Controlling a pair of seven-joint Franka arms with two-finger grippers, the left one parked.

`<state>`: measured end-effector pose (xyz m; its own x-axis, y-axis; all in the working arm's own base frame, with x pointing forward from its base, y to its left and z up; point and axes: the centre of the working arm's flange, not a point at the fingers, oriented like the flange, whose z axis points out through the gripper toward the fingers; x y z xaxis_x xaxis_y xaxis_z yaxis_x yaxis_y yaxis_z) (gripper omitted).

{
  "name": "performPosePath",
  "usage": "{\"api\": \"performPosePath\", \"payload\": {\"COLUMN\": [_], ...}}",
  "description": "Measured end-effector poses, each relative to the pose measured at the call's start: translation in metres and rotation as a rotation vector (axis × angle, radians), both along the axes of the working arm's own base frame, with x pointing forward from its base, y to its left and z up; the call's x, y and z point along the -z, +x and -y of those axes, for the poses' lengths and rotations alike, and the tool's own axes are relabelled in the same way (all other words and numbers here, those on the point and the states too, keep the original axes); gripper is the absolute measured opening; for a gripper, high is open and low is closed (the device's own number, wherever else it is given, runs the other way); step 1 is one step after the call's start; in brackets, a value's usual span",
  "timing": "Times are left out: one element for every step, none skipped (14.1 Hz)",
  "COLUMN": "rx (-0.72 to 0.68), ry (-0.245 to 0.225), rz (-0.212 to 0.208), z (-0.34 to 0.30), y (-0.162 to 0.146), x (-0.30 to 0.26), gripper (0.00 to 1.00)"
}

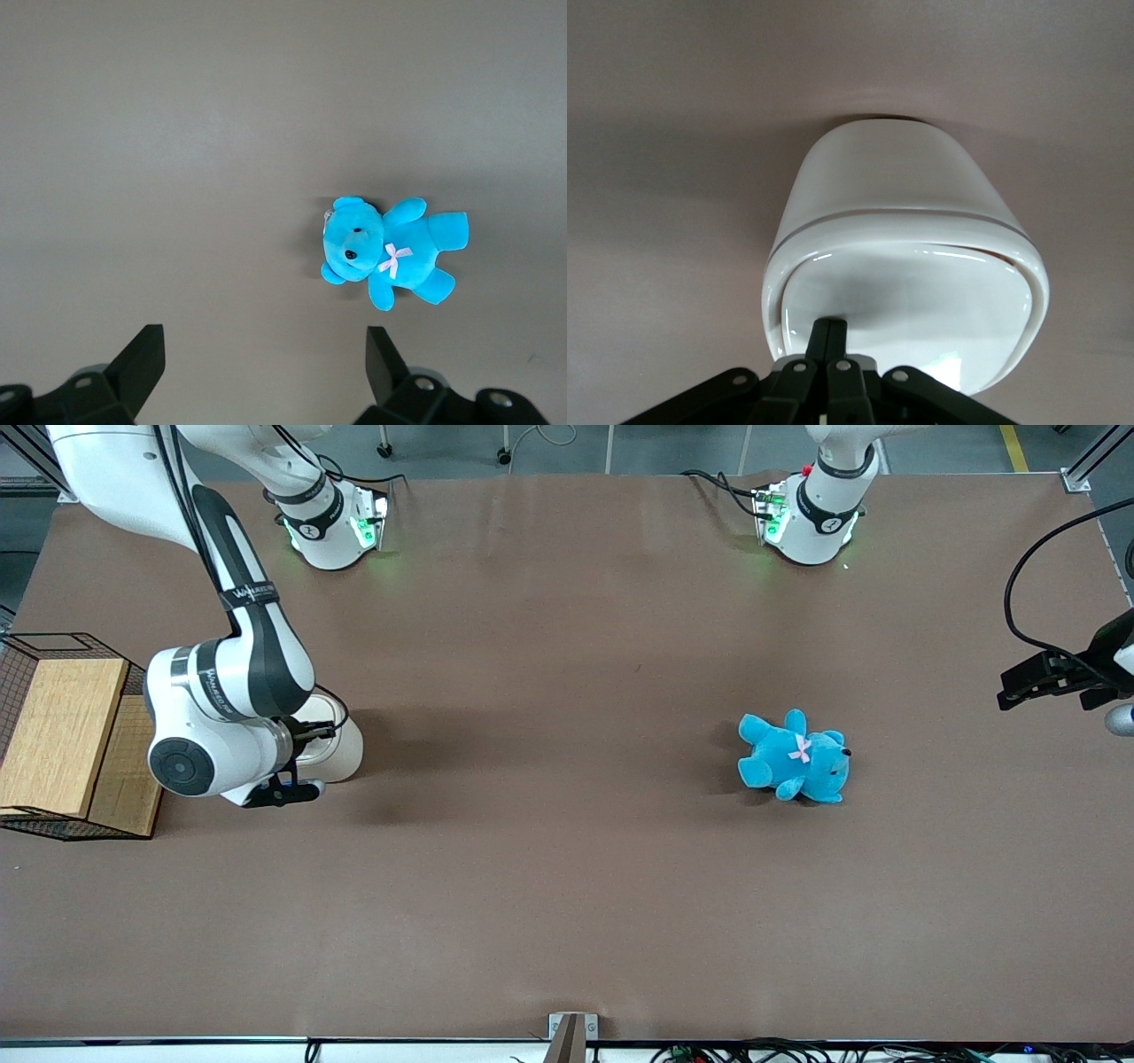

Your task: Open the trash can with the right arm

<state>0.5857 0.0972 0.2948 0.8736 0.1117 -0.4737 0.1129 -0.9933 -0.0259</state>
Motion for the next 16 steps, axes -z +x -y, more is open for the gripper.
{"api": "performPosePath", "payload": {"rx": [-0.001, 0.000, 0.000, 0.002, 0.003, 0.004, 0.005, 0.005, 0.005, 0.009, 0.015, 0.021, 0.021, 0.025, 0.036, 0.049], "ry": [0.000, 0.000, 0.000, -0.001, -0.001, -0.002, -0.001, 0.004, 0.012, 0.018, 0.023, 0.028, 0.034, 0.039, 0.042, 0.044], "rz": [0.000, 0.000, 0.000, -0.002, -0.007, -0.018, -0.026, -0.029, -0.024, -0.013, 0.005, 0.026, 0.052, 0.078, 0.106, 0.136], "z": [0.000, 0.000, 0.000, 0.001, 0.002, 0.003, 0.008, 0.015, 0.024, 0.032, 0.039, 0.046, 0.053, 0.060, 0.069, 0.081], "y": [0.000, 0.000, 0.000, 0.000, 0.000, 0.001, 0.004, 0.007, 0.010, 0.012, 0.013, 0.014, 0.016, 0.017, 0.019, 0.020], "x": [0.000, 0.000, 0.000, 0.000, -0.003, -0.009, -0.020, -0.036, -0.055, -0.075, -0.094, -0.110, -0.125, -0.138, -0.152, -0.167], "gripper": [0.01, 0.01, 0.01, 0.02, 0.02, 0.02, 0.02, 0.02, 0.02, 0.03, 0.04, 0.09, 0.20, 0.29, 0.41, 0.50]}}
